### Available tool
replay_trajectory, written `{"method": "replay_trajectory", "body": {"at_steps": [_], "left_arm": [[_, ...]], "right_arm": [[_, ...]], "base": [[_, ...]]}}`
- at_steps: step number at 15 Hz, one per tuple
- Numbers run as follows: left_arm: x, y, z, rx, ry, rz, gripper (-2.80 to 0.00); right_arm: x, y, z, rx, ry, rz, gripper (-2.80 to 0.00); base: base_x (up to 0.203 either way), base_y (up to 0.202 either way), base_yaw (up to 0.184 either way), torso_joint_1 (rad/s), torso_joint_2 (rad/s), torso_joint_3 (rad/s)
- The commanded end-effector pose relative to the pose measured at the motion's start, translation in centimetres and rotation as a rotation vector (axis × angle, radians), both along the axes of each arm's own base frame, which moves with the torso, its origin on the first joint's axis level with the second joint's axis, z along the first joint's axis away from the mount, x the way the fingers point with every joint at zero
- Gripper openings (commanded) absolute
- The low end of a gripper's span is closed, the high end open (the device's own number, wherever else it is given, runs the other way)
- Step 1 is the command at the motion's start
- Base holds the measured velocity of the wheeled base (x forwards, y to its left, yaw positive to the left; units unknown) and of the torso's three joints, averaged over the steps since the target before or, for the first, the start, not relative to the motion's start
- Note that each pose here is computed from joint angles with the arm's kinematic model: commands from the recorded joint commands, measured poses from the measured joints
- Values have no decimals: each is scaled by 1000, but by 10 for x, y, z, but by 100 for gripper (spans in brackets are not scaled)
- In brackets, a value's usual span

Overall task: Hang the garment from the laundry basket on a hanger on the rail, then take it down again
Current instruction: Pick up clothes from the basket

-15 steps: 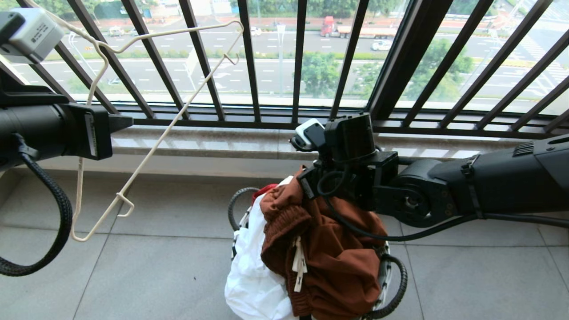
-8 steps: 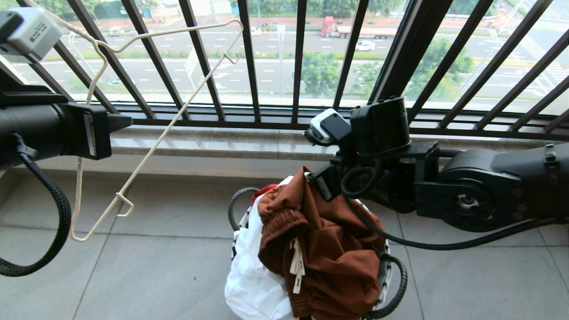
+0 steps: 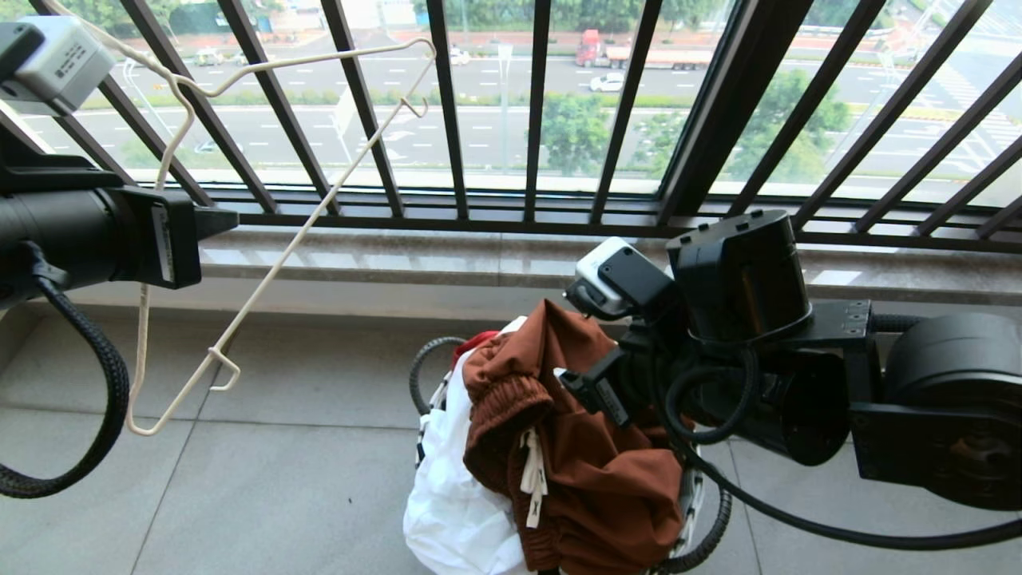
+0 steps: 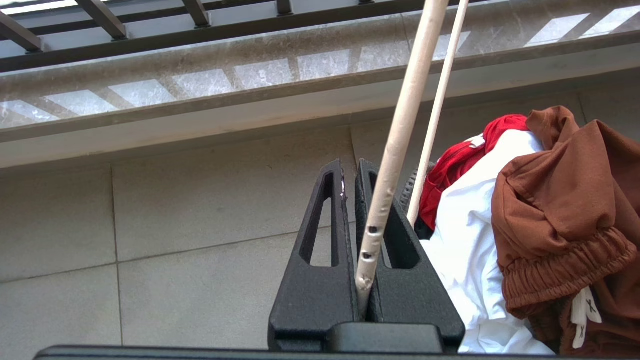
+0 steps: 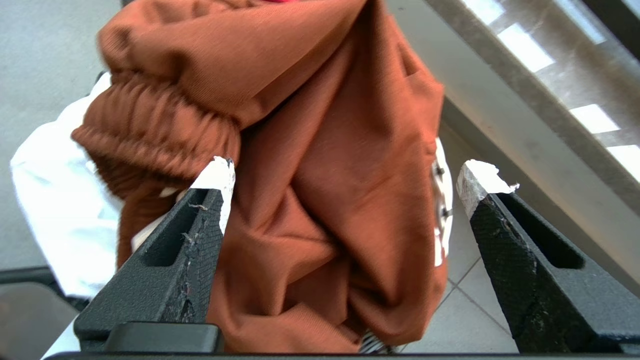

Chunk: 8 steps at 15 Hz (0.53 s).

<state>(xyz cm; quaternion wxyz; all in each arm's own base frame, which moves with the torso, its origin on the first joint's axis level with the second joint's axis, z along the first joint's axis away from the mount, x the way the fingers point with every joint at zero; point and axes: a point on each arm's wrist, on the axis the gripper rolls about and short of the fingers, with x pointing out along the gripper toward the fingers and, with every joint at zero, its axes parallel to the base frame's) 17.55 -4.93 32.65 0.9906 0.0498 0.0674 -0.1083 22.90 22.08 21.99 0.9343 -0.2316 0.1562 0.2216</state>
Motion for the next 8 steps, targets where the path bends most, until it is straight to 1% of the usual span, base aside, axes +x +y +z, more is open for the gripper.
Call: {"method": "replay_trajectory", "body": {"at_steps": [1,5,6,8], "left_arm": [[0,0,0,1,2,1,-280],[0,0,0,2,0,0,-280],[0,0,0,1,1,1,-280],[-1,0,0,0,-2,1,-280]], "right_arm": [[-15,2,-8,-11,24,32,0],[-25,10,-22,-37,54,71,0],[-24,15,-32,-40,53,76,0],[-18,24,-46,-50,32,49,0]], "base": [[0,0,0,0,0,0],[0,0,0,0,0,0],[0,0,0,0,0,0],[0,0,0,0,0,0]]}}
